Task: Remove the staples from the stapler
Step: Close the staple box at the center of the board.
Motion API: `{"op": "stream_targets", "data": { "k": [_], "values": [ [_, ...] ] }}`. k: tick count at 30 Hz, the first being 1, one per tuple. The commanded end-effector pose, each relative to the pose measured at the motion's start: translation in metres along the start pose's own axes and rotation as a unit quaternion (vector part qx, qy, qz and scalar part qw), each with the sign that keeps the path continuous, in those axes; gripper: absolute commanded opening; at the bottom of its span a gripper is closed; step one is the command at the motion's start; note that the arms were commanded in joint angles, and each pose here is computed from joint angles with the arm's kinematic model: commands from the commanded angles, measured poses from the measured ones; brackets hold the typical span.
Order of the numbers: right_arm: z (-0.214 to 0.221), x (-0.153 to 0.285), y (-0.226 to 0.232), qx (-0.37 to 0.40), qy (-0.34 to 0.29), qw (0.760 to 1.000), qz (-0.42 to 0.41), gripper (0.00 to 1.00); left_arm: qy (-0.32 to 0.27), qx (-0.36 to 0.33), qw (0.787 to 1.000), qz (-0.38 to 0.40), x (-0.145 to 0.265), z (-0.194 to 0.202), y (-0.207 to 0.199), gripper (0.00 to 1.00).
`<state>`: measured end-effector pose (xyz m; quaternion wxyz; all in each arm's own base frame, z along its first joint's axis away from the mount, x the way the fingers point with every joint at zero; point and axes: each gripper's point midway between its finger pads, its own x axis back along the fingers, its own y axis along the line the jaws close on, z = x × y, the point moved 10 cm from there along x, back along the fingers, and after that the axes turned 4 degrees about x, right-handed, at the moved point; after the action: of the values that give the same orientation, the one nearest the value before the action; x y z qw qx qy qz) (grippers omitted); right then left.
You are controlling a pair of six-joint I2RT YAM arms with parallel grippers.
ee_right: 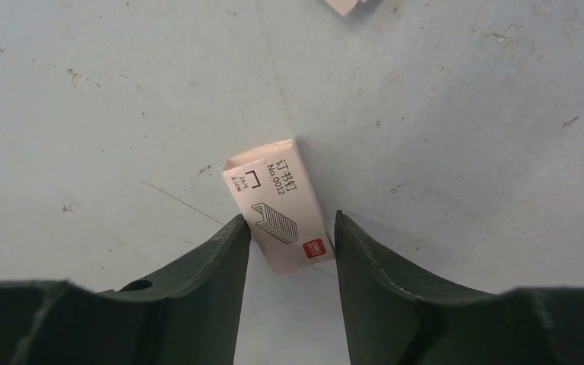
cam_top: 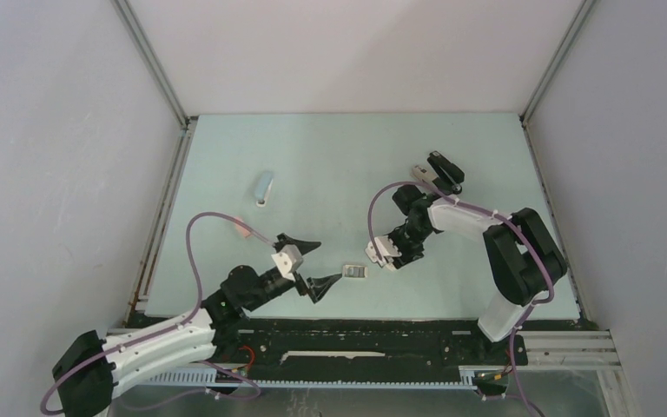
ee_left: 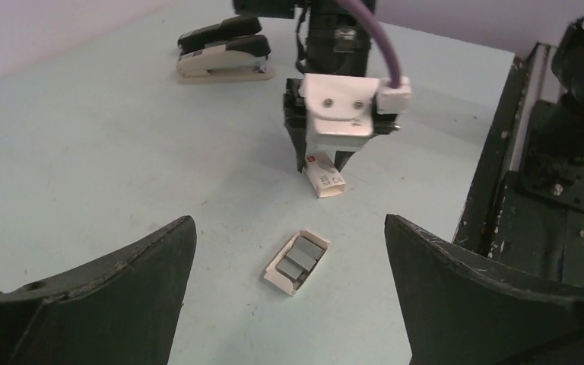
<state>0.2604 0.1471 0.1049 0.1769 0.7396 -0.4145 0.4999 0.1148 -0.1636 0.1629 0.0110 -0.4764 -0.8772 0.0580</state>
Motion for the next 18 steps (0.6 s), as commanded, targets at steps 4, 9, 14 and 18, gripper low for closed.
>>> {"op": "stream_targets", "data": {
  "k": [4, 9, 14, 18],
  "values": [
    [-0.012, -0.001, 0.003, -0.028, -0.031, 0.999, 0.021, 0.53, -0.041, -0.152, 0.986, 0.058, -0.004, 0.011, -0.002, 1.0],
    [-0.014, -0.001, 0.006, -0.033, -0.043, 0.998, 0.015, 0.54, -0.01, -0.171, 0.983, 0.067, -0.01, 0.025, -0.002, 0.99],
    [-0.015, 0.002, 0.01, -0.056, -0.052, 0.997, 0.012, 0.53, 0.026, -0.183, 0.98, 0.071, -0.022, 0.039, -0.002, 0.99],
    [-0.015, 0.007, 0.013, -0.075, -0.063, 0.995, 0.017, 0.52, 0.049, -0.196, 0.977, 0.072, -0.032, 0.052, 0.0, 0.99]
  ]
}}
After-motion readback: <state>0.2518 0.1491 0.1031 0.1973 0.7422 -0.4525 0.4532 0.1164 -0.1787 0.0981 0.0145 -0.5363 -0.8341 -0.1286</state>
